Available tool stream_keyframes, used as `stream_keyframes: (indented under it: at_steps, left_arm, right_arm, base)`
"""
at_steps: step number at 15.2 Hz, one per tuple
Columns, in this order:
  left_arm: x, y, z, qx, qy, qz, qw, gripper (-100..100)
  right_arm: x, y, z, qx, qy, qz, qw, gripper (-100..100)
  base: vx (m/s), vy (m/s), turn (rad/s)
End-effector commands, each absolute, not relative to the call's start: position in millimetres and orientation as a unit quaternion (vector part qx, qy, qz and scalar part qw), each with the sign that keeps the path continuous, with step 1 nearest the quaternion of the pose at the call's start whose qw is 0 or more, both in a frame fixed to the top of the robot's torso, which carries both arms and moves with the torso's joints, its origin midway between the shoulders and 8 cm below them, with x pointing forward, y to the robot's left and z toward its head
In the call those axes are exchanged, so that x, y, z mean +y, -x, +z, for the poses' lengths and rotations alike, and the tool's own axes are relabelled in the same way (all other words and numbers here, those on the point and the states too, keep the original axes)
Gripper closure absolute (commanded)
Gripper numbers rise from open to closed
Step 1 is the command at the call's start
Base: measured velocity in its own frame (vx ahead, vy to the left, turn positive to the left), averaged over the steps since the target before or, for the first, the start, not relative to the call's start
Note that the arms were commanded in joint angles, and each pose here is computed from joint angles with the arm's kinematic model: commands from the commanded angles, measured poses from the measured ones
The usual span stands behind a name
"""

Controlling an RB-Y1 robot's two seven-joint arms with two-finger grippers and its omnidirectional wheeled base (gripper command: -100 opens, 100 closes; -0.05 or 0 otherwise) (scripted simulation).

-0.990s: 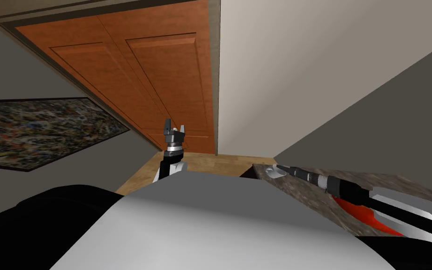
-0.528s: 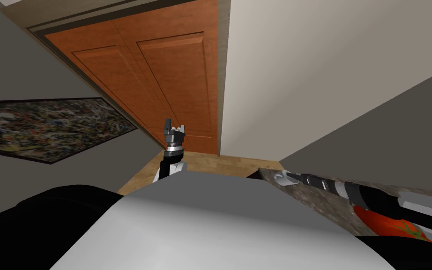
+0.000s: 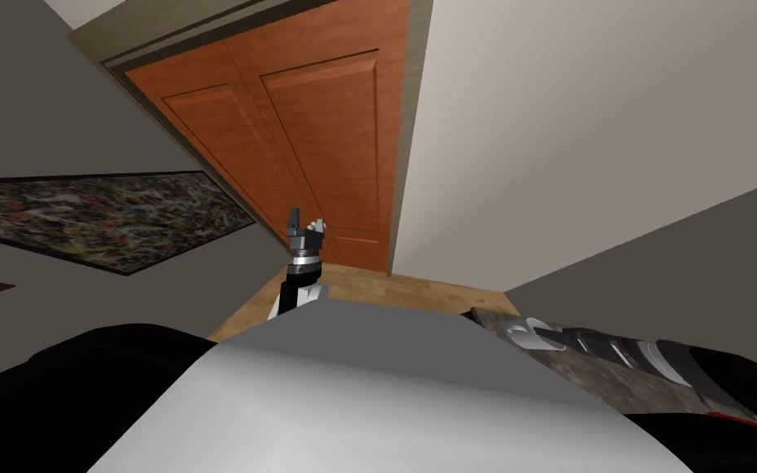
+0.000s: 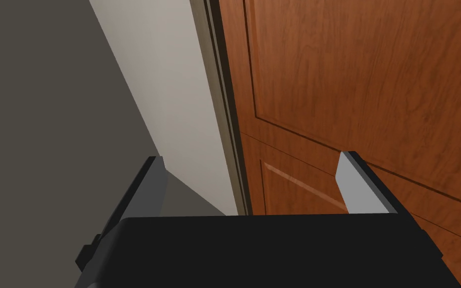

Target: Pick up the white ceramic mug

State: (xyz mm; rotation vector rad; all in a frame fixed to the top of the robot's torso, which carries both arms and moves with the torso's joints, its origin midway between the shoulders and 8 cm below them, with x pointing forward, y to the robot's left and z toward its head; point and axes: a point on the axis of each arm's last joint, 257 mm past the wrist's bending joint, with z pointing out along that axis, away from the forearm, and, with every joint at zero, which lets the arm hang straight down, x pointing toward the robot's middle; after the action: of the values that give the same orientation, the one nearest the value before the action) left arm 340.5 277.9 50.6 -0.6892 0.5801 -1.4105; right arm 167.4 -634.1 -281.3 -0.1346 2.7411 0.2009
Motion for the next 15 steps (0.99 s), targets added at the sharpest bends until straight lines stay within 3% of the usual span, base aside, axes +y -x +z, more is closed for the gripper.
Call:
stream_keyframes:
  at_steps: [1, 8, 15]
  left_arm:
    - [277.9, -340.5, 50.6, 0.257, 0.306, -0.626, 0.67, 0]
    - [277.9, -340.5, 50.6, 0.257, 0.306, -0.626, 0.67, 0]
    - [278.0, -340.5, 50.6, 0.257, 0.306, -0.626, 0.67, 0]
  right_arm:
    - [-646.5, -150.3, -277.6, 0.982, 0.049, 0.058, 0.171, -100]
    - [-673.8, -106.5, -272.8, 0.992, 0.052, 0.027, 0.107, -100]
    - [-671.1, -74.6, -303.0, 0.993, 0.033, 0.028, 0.109, -100]
  base:
    - [0.06, 0.099, 0.12]
    - [0.056, 0.094, 0.092]
    - [0.013, -0.019, 0.076]
